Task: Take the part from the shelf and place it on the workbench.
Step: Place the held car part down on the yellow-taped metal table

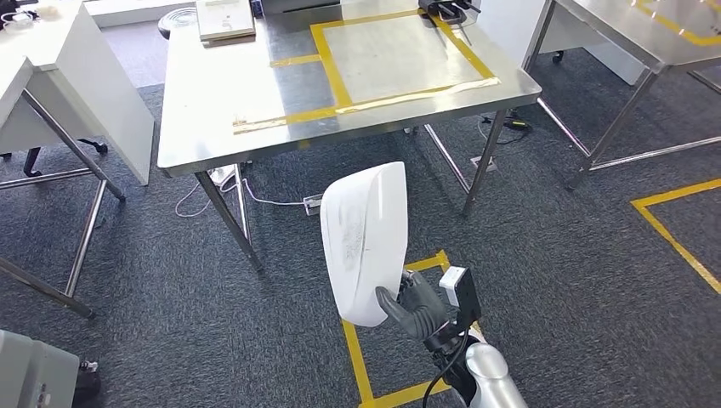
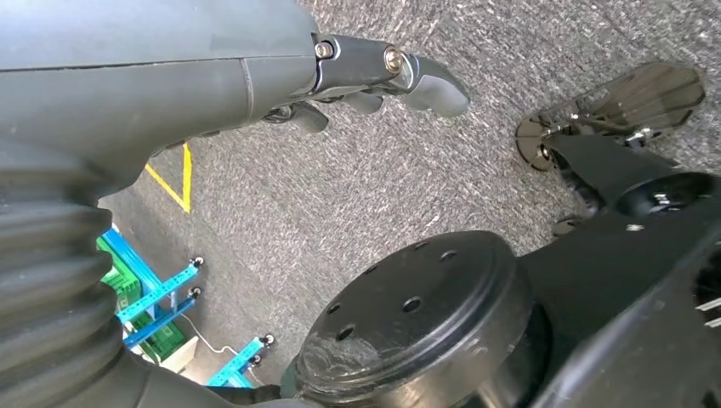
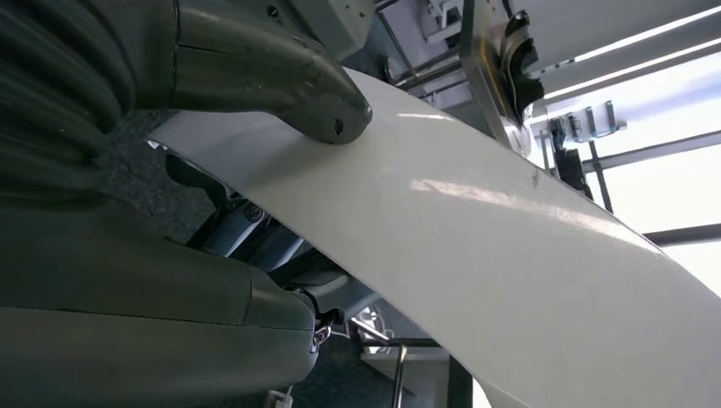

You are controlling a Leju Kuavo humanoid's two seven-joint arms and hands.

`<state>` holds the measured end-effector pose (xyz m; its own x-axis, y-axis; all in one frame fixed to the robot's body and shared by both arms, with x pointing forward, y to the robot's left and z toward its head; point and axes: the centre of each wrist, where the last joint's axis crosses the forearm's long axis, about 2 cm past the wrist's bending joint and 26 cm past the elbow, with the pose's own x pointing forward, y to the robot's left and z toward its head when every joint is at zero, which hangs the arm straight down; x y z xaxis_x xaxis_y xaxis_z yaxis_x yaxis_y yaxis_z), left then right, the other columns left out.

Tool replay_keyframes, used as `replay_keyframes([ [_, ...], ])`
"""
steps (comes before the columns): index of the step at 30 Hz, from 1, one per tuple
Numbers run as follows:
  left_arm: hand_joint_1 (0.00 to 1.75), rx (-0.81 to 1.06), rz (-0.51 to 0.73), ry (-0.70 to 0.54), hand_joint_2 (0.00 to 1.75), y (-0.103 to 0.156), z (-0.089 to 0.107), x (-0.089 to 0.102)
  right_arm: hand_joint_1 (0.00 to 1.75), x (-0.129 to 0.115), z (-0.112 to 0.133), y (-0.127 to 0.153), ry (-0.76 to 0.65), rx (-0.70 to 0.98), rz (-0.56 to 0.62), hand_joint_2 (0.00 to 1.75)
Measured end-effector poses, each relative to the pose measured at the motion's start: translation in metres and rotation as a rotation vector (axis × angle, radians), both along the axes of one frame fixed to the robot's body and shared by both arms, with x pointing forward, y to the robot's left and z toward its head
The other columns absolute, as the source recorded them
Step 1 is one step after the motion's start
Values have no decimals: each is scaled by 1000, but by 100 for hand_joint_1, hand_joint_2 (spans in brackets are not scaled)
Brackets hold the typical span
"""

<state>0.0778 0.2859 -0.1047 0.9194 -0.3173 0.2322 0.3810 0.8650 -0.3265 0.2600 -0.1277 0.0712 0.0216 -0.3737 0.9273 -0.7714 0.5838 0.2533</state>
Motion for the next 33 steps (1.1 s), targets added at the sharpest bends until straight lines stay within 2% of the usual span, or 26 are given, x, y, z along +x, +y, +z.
replay_keyframes([
  [33, 0, 11, -17, 4, 175, 1, 1, 5, 175, -5, -3, 0, 23, 31, 3, 175],
])
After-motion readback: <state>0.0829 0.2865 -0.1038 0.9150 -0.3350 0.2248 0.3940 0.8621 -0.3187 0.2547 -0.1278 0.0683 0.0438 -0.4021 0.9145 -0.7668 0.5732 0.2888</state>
